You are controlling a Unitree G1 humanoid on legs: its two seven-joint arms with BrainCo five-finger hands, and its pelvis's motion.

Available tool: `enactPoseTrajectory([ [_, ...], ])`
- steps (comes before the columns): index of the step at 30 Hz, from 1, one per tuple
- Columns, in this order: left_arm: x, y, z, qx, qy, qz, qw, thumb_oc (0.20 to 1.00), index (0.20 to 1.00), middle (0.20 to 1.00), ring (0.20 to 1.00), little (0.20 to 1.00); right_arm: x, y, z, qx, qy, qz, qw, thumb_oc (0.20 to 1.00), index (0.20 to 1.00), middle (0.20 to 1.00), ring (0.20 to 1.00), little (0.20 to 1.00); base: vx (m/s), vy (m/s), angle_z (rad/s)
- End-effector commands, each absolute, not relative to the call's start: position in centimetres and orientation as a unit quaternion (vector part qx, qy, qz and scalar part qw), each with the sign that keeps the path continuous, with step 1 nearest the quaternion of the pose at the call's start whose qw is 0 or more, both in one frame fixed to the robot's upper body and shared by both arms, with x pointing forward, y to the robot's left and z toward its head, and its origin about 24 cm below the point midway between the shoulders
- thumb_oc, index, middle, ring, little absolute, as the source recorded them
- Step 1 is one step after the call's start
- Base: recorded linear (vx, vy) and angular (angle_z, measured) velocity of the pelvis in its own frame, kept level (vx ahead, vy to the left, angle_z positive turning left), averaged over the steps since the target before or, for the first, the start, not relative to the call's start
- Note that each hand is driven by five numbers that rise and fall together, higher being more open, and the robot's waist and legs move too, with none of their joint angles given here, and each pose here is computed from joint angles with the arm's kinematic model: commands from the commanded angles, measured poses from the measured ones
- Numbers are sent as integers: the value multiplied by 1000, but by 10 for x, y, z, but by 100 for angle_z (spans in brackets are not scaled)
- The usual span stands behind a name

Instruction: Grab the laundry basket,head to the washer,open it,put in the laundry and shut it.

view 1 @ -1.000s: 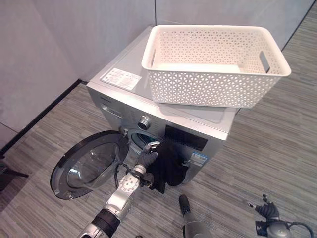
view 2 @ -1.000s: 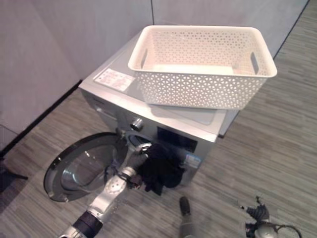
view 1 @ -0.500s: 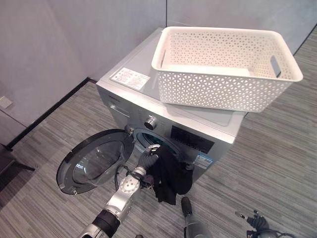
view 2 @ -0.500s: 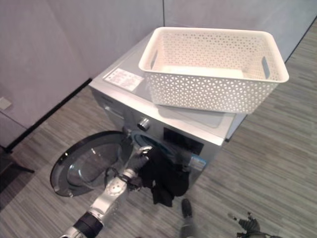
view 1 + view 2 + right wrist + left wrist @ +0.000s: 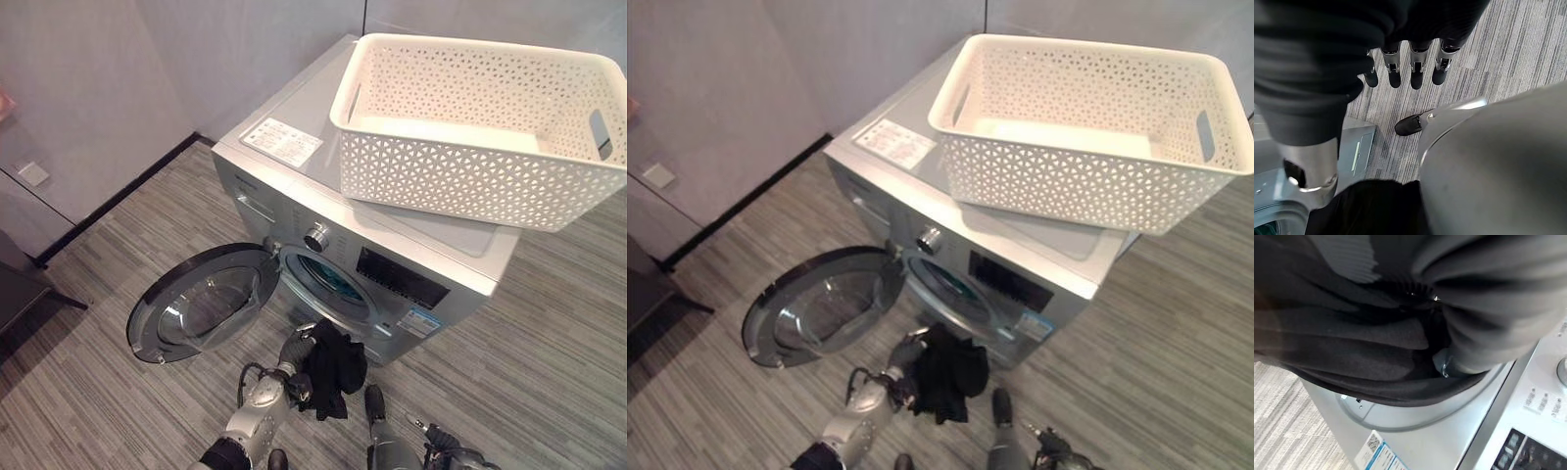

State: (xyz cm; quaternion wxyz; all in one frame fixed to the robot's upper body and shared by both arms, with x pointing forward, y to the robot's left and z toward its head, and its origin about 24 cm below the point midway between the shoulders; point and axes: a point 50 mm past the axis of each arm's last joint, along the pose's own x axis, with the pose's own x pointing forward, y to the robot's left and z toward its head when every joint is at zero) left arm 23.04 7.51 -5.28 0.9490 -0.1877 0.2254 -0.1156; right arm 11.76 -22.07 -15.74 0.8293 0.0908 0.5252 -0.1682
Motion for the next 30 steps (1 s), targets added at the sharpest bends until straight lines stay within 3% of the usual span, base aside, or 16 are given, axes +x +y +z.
enactPoseTrajectory([
  [1, 259, 72, -21, -227, 150, -116, 955, 200, 200, 200, 200, 200, 120, -223, -157, 75, 525, -173, 830, 1000, 1000, 1000, 1000, 1000, -46, -3, 1],
  [12, 281, 54, 0, -252, 119, -119, 953, 200, 200, 200, 200, 200, 124, -237, -153, 70, 513, -209, 829, 1000, 1000, 1000, 1000, 1000, -12, -5, 0],
  [30, 336, 40, 77, -327, 6, -73, 942, 200, 200, 200, 200, 200, 190, -217, -127, 93, 416, -174, 888, 1000, 1000, 1000, 1000, 1000, -71, -7, -2],
])
